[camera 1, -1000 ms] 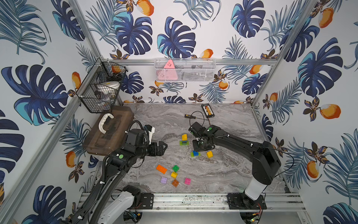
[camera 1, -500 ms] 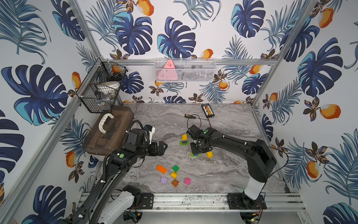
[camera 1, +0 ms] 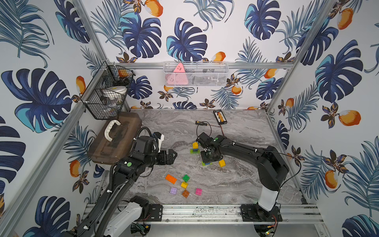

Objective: Assemble the number 1 with lego
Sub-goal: Assemble the lego brick with the lego brick.

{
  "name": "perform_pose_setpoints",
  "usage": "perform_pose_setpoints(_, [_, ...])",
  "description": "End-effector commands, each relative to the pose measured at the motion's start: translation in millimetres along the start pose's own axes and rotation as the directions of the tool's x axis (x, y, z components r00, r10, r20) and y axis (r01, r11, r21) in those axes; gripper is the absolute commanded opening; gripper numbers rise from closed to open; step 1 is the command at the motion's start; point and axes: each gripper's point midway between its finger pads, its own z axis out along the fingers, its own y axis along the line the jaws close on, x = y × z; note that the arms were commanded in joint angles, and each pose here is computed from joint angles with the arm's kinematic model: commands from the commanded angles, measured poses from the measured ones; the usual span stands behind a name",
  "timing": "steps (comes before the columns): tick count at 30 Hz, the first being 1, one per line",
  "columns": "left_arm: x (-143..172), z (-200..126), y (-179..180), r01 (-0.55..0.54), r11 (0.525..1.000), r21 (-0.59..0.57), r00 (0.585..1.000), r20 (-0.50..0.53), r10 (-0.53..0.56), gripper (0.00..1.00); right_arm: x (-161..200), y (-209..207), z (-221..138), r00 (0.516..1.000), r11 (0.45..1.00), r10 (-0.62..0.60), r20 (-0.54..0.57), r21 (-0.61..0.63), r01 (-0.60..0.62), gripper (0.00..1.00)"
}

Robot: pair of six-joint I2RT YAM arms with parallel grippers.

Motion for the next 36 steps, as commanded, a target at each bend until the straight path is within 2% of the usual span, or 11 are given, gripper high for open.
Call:
perform_pose_setpoints(1, [-2, -2, -1, -0.007, 1.0, 0.004, 1.0, 0.008, 0.007, 0.99, 0, -3, 1, 1.0, 1.0, -0.001, -0.001, 0.022, 0.001, 0.13])
perform_pose_setpoints(18, [-3, -4, -2, -0.01, 1.0, 0.006, 1.0, 0.017, 0.01, 0.99, 1, -9, 6, 0.988, 0.974, -0.142, -0.057, 0.172, 0.15, 0.13])
perform_pose_setpoints(25, [-3, -4, -2, -0.007, 1.0, 0.004, 1.0, 0.017, 0.007, 0.99, 3, -7, 13, 0.987, 0.976, -0.145, -0.074, 0.155, 0.155, 0.13])
perform_pose_setpoints(30, [-3, -4, -2, -0.008, 1.0, 0.004, 1.0, 0.017, 0.008, 0.99, 4, -6, 15, 0.989, 0.988, -0.119, -0.084, 0.091, 0.127, 0.13])
perform_pose_setpoints(36, [-3, -4, -1, -0.009, 1.0, 0.003, 1.0, 0.017, 0.009, 0.99, 6, -4, 16, 0.972, 0.978, -0.195, -0.133, 0.042, 0.202, 0.1])
